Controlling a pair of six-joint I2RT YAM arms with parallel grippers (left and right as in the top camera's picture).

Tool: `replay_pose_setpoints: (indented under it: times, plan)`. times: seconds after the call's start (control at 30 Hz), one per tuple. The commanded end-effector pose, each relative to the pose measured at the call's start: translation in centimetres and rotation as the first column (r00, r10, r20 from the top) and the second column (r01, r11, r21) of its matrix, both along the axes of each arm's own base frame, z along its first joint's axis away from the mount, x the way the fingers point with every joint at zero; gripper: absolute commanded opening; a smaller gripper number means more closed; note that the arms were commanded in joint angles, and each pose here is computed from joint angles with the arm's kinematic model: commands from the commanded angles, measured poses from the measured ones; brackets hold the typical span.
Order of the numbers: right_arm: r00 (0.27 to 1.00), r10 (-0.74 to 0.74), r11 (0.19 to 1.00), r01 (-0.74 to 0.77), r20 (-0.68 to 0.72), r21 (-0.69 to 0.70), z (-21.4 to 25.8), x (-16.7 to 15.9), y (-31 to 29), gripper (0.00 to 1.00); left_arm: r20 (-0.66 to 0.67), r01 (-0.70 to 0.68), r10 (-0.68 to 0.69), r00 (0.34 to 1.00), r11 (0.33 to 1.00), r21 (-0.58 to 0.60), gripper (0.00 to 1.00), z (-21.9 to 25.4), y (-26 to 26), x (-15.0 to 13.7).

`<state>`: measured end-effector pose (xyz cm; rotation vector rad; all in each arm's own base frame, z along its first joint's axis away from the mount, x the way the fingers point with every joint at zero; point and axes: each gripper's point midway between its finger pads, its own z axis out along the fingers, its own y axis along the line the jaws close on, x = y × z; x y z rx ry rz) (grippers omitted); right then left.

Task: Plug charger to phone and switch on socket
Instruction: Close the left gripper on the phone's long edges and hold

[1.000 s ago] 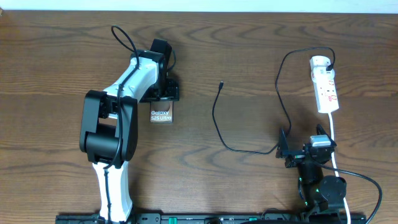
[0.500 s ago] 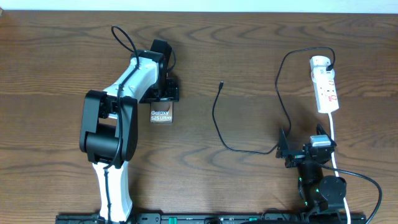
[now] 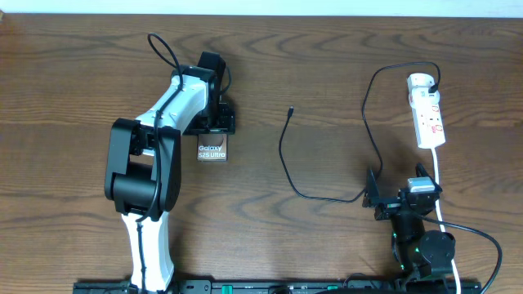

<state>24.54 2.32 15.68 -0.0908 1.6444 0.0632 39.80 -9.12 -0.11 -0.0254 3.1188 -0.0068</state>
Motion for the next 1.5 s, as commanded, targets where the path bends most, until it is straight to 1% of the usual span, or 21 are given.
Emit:
replay_pose_setpoints:
  times: [0.0, 0.3, 1.47]
  plan:
    - [1.0, 0.012, 1.0, -0.012, 0.0, -0.001, -0.05, -0.05, 0.26, 0.99, -0.042, 0.048, -0.047, 0.998, 0.999, 0.026, 0.83, -1.02, 0.52, -1.06]
    - [1.0, 0.012, 1.0, -0.012, 0.0, -0.001, -0.05, -0.05, 0.26, 0.99, -0.038, 0.075, -0.074, 0.997, 0.997, 0.021, 0.84, -1.03, 0.44, -0.94]
    - [1.0, 0.012, 1.0, -0.012, 0.0, -0.001, -0.05, -0.05, 0.26, 0.99, -0.037, 0.074, -0.073, 0.997, 0.997, 0.021, 0.83, -1.03, 0.44, -0.93]
